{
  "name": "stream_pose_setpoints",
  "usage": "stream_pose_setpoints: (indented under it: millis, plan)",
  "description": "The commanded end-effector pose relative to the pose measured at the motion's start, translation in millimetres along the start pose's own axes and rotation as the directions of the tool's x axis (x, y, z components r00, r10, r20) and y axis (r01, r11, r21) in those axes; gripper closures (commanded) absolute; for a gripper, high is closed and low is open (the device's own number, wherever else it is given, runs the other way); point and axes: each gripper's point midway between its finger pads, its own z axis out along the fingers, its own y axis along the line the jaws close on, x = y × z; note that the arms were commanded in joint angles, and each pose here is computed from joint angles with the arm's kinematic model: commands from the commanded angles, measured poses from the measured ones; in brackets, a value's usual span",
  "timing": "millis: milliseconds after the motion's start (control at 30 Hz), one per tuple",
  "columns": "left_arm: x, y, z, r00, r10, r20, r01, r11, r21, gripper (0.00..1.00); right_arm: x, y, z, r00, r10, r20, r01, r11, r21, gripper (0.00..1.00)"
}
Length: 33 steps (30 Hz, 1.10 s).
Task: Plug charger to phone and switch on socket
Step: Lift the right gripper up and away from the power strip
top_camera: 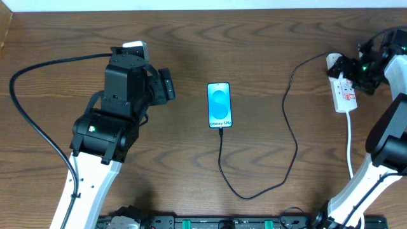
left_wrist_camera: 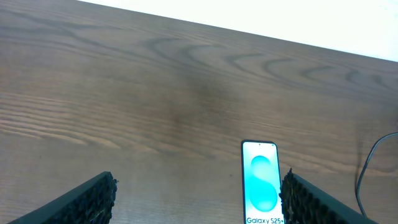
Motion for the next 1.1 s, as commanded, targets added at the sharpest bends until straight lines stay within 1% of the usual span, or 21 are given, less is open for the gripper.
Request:
stream_pose_setpoints:
  millis: [0,67,167,267,300,400,500,1067]
  plan:
    - [1,5,3,1.000,0.009,-0.005,-0.009,1.000,-0.022,0.16,-7,4,-35,0.997,0.021,0.072,-0.025,0.998,0.055,0.01]
    - [1,5,3,1.000,0.009,-0.005,-0.009,1.000,-0.022,0.16,-11,10,-52,0.994,0.010,0.108,-0.016,0.998,0.054,0.01]
    - [1,5,3,1.000,0.009,-0.005,-0.009,1.000,-0.022,0.16,-16,22,-97,0.979,0.022,0.202,-0.034,0.998,0.056,0.01]
    - [1,5,3,1.000,0.009,-0.005,-0.009,1.000,-0.022,0.16,-18,33,-130,0.963,0.034,0.269,-0.046,0.998,0.039,0.01]
    - [1,5,3,1.000,0.009,-0.005,-0.009,1.000,-0.022,0.16,-19,42,-151,0.948,0.040,0.316,-0.049,0.999,0.019,0.01]
    - [1,5,3,1.000,0.009,-0.005,-0.009,1.000,-0.022,0.16,-21,49,-171,0.930,0.025,0.366,-0.031,0.999,0.010,0.01]
    - [1,5,3,1.000,0.009,-0.005,-0.009,1.000,-0.022,0.16,-21,51,-178,0.924,0.020,0.382,-0.026,1.000,0.008,0.01]
    - [1,5,3,1.000,0.009,-0.005,-0.009,1.000,-0.022,0.16,-22,50,-177,0.923,0.020,0.384,-0.026,1.000,0.009,0.01]
